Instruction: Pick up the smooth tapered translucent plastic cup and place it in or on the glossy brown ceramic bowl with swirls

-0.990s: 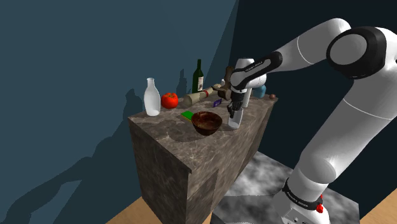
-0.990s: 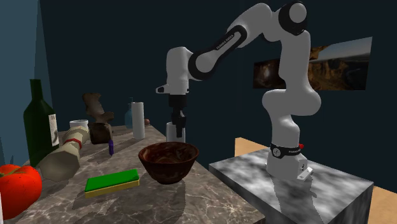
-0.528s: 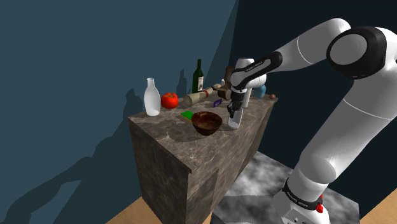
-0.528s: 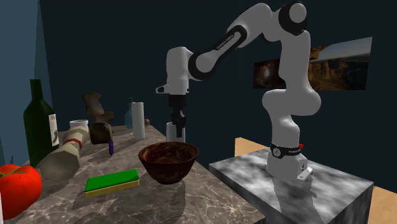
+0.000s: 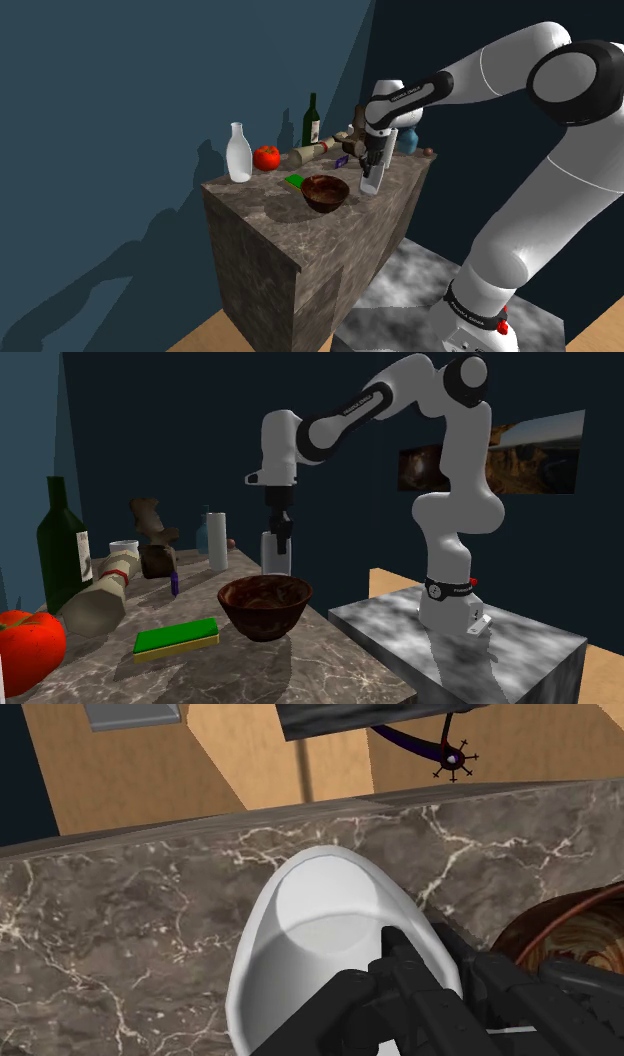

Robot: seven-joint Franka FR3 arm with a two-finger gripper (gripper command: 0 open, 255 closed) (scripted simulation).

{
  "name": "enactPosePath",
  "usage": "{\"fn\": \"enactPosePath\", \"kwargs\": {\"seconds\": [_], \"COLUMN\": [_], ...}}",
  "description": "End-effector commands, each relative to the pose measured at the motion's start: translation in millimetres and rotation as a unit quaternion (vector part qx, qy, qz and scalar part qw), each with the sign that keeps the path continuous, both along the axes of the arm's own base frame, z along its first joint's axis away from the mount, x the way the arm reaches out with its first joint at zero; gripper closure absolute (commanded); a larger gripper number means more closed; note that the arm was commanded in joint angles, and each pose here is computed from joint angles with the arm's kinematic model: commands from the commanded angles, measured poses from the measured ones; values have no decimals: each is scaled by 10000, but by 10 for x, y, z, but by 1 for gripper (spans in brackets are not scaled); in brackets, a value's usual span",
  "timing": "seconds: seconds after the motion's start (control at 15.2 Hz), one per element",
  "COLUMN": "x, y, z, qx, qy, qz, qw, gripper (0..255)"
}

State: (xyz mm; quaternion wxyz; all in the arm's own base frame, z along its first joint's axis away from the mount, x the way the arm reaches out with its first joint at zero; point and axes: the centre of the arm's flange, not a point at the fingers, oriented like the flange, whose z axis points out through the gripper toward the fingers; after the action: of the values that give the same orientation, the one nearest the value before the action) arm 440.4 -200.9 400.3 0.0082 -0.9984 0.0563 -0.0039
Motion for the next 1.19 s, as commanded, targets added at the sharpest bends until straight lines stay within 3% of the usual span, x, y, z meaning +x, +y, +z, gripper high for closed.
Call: {"fn": "enactPosePath", "kwargs": {"seconds": [0.0, 1.12], "x": [11, 11], "y": [5, 5], "z": [107, 1005], "qx": [0, 0], "qy": [0, 0], "qz": [0, 0], "qw": [10000, 10000], "gripper": [255, 255]}}
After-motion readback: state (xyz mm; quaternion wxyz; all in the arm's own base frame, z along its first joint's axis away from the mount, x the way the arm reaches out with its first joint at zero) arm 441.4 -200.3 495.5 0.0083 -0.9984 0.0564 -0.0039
